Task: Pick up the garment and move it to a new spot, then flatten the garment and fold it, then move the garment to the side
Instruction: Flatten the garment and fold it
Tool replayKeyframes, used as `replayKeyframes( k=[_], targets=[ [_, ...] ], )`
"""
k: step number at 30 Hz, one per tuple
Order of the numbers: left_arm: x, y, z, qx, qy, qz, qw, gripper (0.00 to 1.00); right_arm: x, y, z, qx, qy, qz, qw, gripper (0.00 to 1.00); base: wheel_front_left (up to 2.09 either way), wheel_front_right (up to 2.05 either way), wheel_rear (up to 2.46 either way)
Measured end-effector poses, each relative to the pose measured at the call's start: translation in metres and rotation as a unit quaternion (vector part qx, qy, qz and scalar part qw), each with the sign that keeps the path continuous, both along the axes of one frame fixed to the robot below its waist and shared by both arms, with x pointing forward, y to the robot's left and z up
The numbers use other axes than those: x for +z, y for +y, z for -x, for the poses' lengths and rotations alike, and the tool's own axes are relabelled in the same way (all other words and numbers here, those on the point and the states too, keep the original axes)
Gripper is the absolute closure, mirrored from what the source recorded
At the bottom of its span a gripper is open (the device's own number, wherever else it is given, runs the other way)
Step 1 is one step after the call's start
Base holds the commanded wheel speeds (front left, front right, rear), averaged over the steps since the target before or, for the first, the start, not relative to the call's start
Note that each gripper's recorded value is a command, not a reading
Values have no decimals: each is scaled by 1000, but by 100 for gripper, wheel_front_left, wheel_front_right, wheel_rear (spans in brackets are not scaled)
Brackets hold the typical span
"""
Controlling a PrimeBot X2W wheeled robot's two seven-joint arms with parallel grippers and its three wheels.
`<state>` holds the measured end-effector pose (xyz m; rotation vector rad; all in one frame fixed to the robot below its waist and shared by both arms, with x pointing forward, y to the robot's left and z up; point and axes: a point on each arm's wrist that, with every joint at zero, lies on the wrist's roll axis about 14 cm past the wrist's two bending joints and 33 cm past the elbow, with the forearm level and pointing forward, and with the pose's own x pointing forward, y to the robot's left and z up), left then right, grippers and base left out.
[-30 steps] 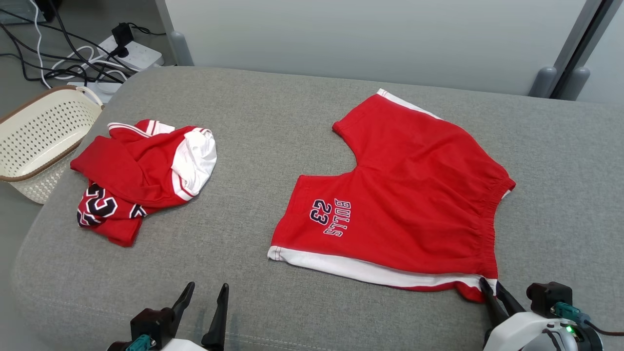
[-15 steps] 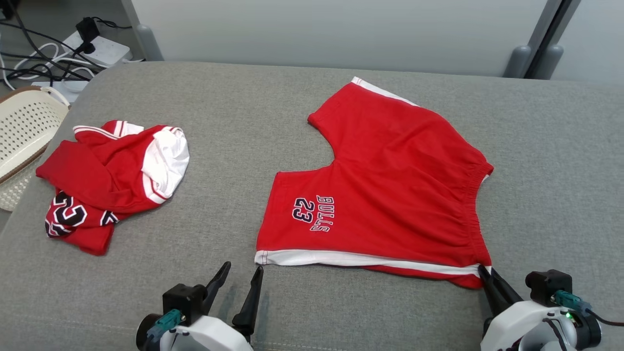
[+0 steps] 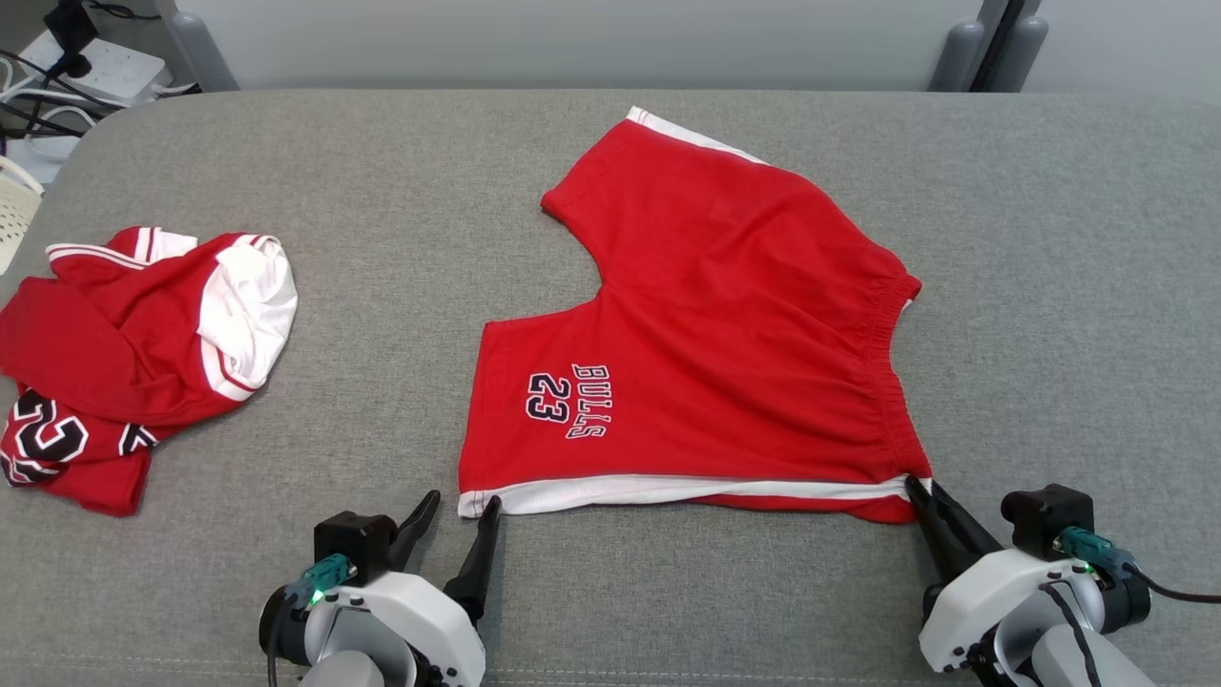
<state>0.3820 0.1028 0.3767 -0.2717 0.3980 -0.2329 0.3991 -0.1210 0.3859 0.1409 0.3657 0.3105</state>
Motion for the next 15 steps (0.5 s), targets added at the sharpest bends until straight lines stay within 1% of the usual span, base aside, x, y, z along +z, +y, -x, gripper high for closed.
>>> replayKeyframes(
  k=[3, 4, 5, 6, 7, 8, 9, 15],
  targets=[
    [-7, -4, 0, -11, 11, -5, 1000, 0, -1, -2, -2, -2, 2, -1, 1000, 100, 0, 0, 0],
    [-8, -4, 0, -13, 13, -7, 1000, 10, -2, -3, -2, -4, 3, -2, 1000, 100, 0, 0, 0],
    [-9, -3, 0, -13, 15, -6, 1000, 17, -2, -3, -2, -5, 4, -3, 1000, 100, 0, 0, 0],
    [-10, -3, 0, -14, 16, -6, 1000, 50, -2, -4, -3, -5, 4, -3, 1000, 100, 0, 0, 0],
    [-11, -4, 1, -16, 18, -7, 1000, 66, -1, -3, -4, -5, 3, -3, 1000, 100, 0, 0, 0],
    [-11, -4, 2, -16, 20, -4, 1000, 98, -1, -3, -5, -4, 1, -3, 1000, 100, 0, 0, 0],
    [-11, -5, 2, -15, 21, -1, 1000, 100, 0, -3, -6, -4, 0, -3, 1000, 100, 0, 0, 0],
    [-16, -10, 9, -23, 34, 8, 999, 100, 2, -2, -7, -5, -2, -6, 1000, 100, 0, 0, 0]
  ],
)
